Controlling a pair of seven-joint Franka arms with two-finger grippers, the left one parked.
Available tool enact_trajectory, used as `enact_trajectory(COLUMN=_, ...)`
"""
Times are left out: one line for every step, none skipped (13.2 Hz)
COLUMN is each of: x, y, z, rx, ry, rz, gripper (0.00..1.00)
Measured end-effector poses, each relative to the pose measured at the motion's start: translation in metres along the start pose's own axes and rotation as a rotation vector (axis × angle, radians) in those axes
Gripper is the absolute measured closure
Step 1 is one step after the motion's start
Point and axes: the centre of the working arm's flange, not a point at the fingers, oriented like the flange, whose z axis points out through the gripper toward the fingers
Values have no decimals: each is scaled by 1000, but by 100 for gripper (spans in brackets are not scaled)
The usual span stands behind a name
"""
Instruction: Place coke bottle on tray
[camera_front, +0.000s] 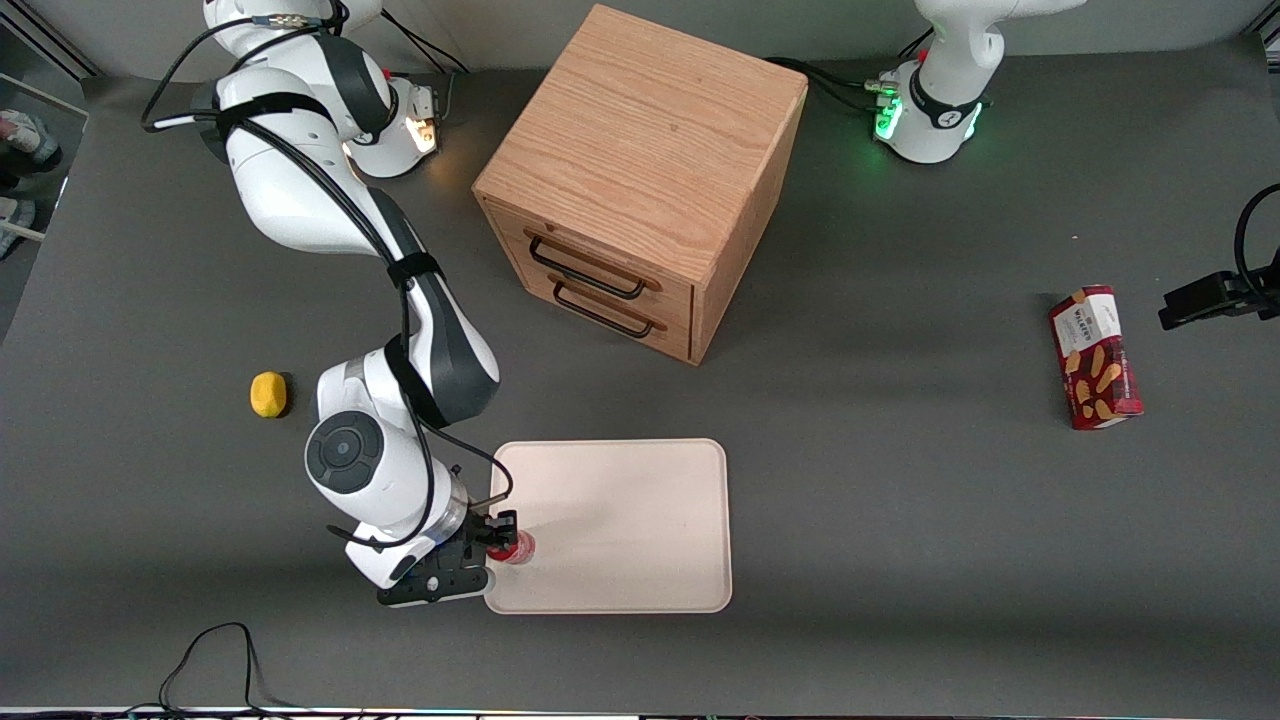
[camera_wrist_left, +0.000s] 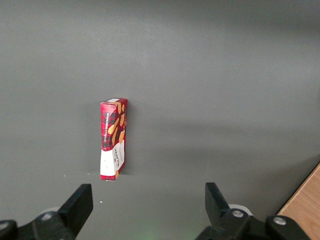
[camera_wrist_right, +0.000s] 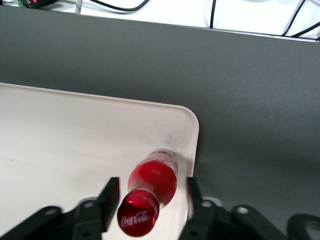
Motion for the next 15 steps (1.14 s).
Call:
enact_trajectory(x=1, y=0, z=-2, rx=0, ry=4, rz=0, gripper=22)
enact_trajectory(x=2, y=0, z=-7, rx=2, ry=10, rz=0, gripper=11)
enact_trajectory(x=3, y=-1, z=-16, rx=3, ry=15, rz=-1, gripper=1)
enact_trajectory(x=2, y=-1, z=-30, rx=2, ry=6, rz=1, gripper=0)
enact_trajectory(x=0, y=0, z=-49, rx=-2, ry=-10, rz=5, gripper=0)
enact_trajectory(x=-3, y=1, z=-70, rx=-6, ry=-31, rz=13, gripper=0)
enact_trajectory(x=-9, y=2, z=-96, rx=-10, ry=-50, rz=23, gripper=0)
enact_trajectory(x=-14, y=4, z=-122, rx=-12, ry=-61, rz=35, gripper=0)
enact_trajectory(x=-22, y=8, z=-147, rx=-14, ry=-68, rz=44, gripper=0)
enact_trajectory(x=-31, y=13, z=-169, rx=-15, ry=-75, rz=52, gripper=0)
enact_trajectory(x=-42, y=23, z=-189, rx=-17, ry=-80, rz=64, gripper=0)
enact_trajectory(x=-54, y=38, z=-207, rx=-20, ry=-87, rz=82, gripper=0)
enact_trajectory(x=-67, y=57, z=-225, rx=-23, ry=-93, rz=105, gripper=0)
enact_trajectory(x=-81, y=78, z=-243, rx=-26, ry=-96, rz=132, gripper=0)
enact_trajectory(x=-95, y=96, z=-257, rx=-28, ry=-98, rz=157, gripper=0)
